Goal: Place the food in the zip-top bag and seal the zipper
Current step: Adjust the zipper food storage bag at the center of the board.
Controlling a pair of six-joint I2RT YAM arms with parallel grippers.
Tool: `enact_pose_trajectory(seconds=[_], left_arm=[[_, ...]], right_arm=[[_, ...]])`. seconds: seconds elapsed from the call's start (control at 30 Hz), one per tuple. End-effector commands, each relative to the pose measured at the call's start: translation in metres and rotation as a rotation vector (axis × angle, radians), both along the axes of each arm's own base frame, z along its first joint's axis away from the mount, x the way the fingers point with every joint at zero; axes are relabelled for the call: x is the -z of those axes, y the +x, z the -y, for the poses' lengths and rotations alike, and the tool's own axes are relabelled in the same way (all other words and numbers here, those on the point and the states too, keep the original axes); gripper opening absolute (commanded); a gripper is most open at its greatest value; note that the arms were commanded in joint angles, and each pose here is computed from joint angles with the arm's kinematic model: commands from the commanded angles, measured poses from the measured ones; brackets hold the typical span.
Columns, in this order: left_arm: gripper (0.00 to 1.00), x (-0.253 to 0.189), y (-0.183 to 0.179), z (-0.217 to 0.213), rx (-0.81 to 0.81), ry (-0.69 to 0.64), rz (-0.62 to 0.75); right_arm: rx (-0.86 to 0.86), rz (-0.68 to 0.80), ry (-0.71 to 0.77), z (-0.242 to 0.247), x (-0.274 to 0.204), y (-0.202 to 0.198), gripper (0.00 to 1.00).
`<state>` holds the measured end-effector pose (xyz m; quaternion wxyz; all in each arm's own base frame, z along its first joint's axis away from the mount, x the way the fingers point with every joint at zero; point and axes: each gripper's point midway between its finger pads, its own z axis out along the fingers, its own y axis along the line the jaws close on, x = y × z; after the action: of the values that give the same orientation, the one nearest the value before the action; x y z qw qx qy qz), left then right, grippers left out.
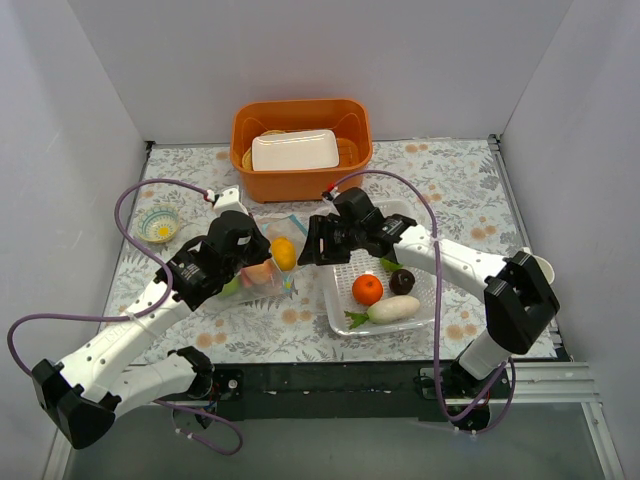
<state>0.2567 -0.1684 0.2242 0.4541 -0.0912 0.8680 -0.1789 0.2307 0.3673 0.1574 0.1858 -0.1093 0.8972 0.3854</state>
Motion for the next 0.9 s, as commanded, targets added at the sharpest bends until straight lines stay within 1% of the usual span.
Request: enact_pose_trajectory(seconds=[0.0, 0.2, 0.3, 0.4, 0.43, 0.47, 0.53, 0.57, 0.6, 0.63, 0.7, 0.73, 0.77, 0.8, 0.83, 0.87], left_arm=[[0.00, -0.014, 0.000, -0.005, -0.023, -0.021, 0.037], [0.00, -0.015, -0.001, -0.002, -0.014, -0.034, 0.038], [0.00, -0.013, -0.002, -0.004, -0.013, -0.027, 0.031], [0.00, -0.013, -0.003, -0.007, -0.022, -0.024, 0.033], [0.00, -0.013, -0.004, -0.008, -0.024, -0.025, 0.033], [0.00, -0.013, -0.005, -0.009, -0.029, -0.027, 0.034], [0.00, -0.016, -0.005, -0.011, -0.040, -0.038, 0.042], [0.00, -0.018, -0.005, -0.013, -0.049, -0.036, 0.047], [0.00, -0.019, -0.005, -0.014, -0.057, -0.034, 0.049], [0.00, -0.021, -0.004, -0.016, -0.072, -0.038, 0.051], [0.00, -0.029, -0.002, -0.024, -0.114, -0.030, 0.068], [0.00, -0.031, -0.002, -0.026, -0.120, -0.028, 0.077], [0.00, -0.038, -0.001, -0.027, -0.126, -0.035, 0.092], [0.00, -0.043, 0.000, -0.030, -0.135, -0.033, 0.107], [0.00, -0.049, -0.001, -0.032, -0.141, -0.035, 0.121], [0.00, -0.053, -0.001, -0.035, -0.151, -0.034, 0.128]], right_arm=[[0.046, 0.012, 0.038, -0.002, -0.007, 0.002, 0.65], [0.048, -0.017, 0.066, -0.012, 0.001, 0.005, 0.64], [0.045, -0.021, 0.066, -0.018, 0.004, 0.009, 0.60], [0.038, -0.013, 0.043, -0.021, 0.006, 0.014, 0.49], [0.034, -0.004, 0.041, -0.021, 0.004, 0.015, 0.47], [0.035, 0.010, 0.041, -0.023, 0.000, 0.019, 0.39], [0.020, 0.041, 0.040, -0.024, -0.005, 0.022, 0.29], [0.019, 0.072, 0.051, -0.027, -0.016, 0.026, 0.21], [0.014, 0.094, 0.058, -0.028, -0.023, 0.028, 0.17], [0.005, 0.121, 0.053, -0.028, -0.029, 0.031, 0.10], [-0.007, 0.182, 0.085, -0.035, -0.058, 0.038, 0.06], [-0.023, 0.217, 0.089, -0.037, -0.067, 0.041, 0.04], [-0.041, 0.215, 0.083, -0.039, -0.069, 0.041, 0.03], [-0.059, 0.256, 0.126, -0.047, -0.095, 0.045, 0.03], [-0.087, 0.272, 0.141, -0.053, -0.104, 0.045, 0.03], [-0.147, 0.258, 0.132, -0.061, -0.102, 0.038, 0.02]])
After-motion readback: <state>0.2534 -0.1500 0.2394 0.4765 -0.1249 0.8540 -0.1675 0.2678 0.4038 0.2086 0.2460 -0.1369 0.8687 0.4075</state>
